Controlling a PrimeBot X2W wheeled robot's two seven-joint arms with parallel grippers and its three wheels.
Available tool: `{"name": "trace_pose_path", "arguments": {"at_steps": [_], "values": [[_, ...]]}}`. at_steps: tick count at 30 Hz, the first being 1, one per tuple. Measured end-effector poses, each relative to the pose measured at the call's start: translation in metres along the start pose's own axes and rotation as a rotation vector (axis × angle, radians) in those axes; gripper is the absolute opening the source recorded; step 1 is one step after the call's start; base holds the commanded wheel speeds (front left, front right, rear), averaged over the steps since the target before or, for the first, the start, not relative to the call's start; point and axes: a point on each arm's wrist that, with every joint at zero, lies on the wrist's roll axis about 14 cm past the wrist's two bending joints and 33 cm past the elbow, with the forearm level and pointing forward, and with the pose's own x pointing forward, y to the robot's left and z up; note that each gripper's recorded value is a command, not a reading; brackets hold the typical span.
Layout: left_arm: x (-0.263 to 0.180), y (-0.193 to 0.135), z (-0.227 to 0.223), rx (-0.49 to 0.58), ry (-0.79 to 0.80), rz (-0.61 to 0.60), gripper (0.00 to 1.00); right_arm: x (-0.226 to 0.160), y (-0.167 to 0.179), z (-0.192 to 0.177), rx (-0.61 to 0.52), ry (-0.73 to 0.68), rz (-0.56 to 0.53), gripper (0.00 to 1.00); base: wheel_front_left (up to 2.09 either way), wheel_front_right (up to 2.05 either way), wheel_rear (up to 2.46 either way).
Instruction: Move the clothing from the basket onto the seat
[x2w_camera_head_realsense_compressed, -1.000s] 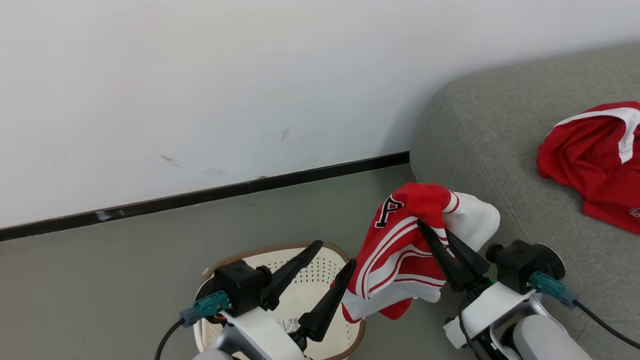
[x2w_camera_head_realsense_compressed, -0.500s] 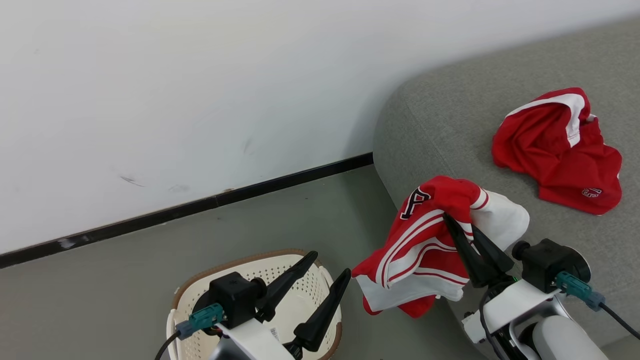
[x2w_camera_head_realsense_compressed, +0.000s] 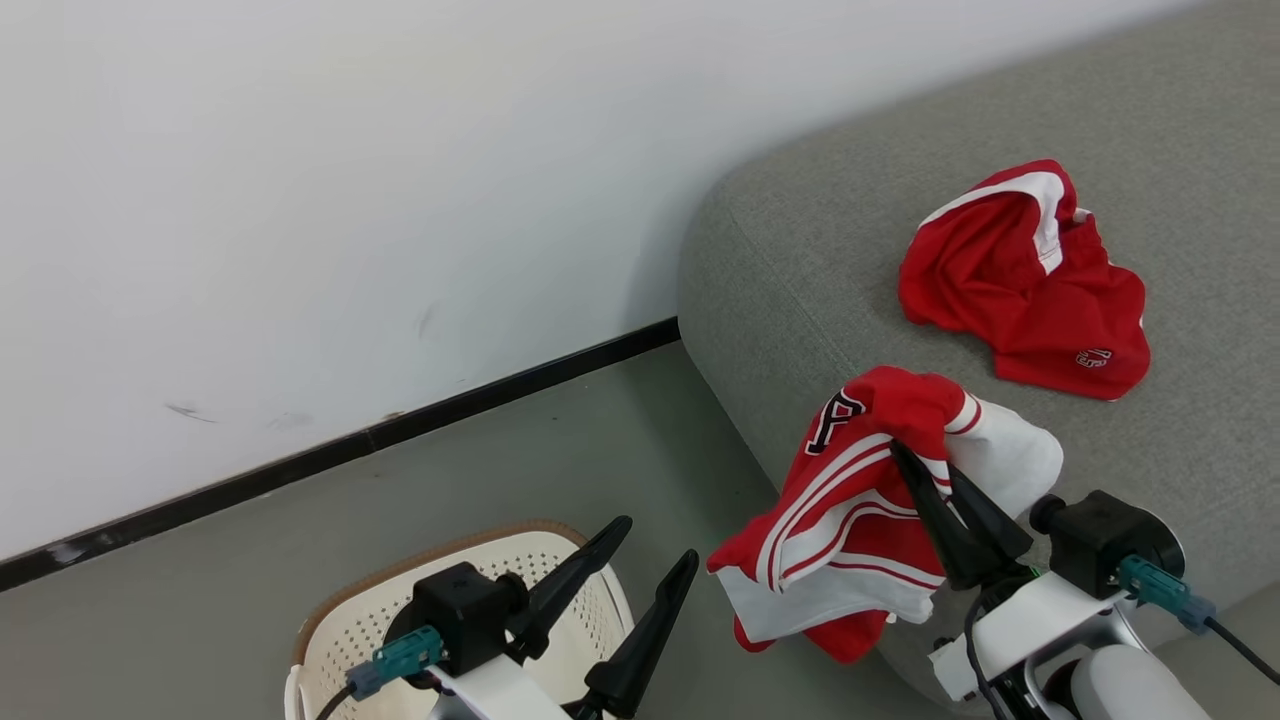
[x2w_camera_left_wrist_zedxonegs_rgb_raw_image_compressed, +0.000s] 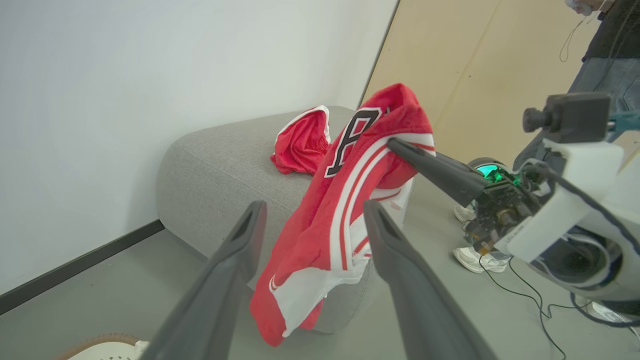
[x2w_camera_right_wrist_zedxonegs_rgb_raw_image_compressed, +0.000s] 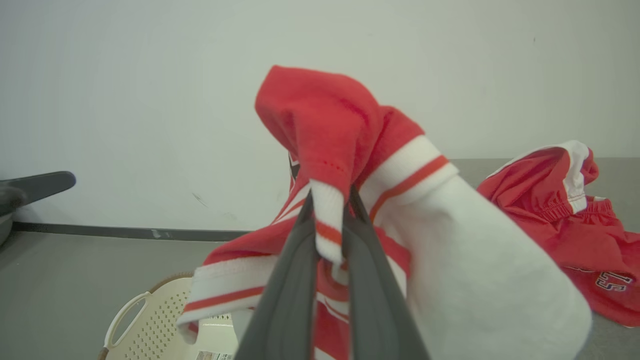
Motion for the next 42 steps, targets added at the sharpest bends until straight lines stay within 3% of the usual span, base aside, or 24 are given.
{"name": "trace_pose_path", "arguments": {"at_steps": [21,42], "values": [[0.007,-0.037,-0.012,-0.039,0.017,-0.105,1.00,-0.029,-0.067,0.004,0.087,-0.004,-0.202,0.00,0.00,0.00,0.00],[0.003,-0.037,-0.010,-0.061,0.004,-0.108,1.00,0.027,-0.158,0.042,0.095,-0.005,-0.326,0.00,0.00,0.00,0.00]]}}
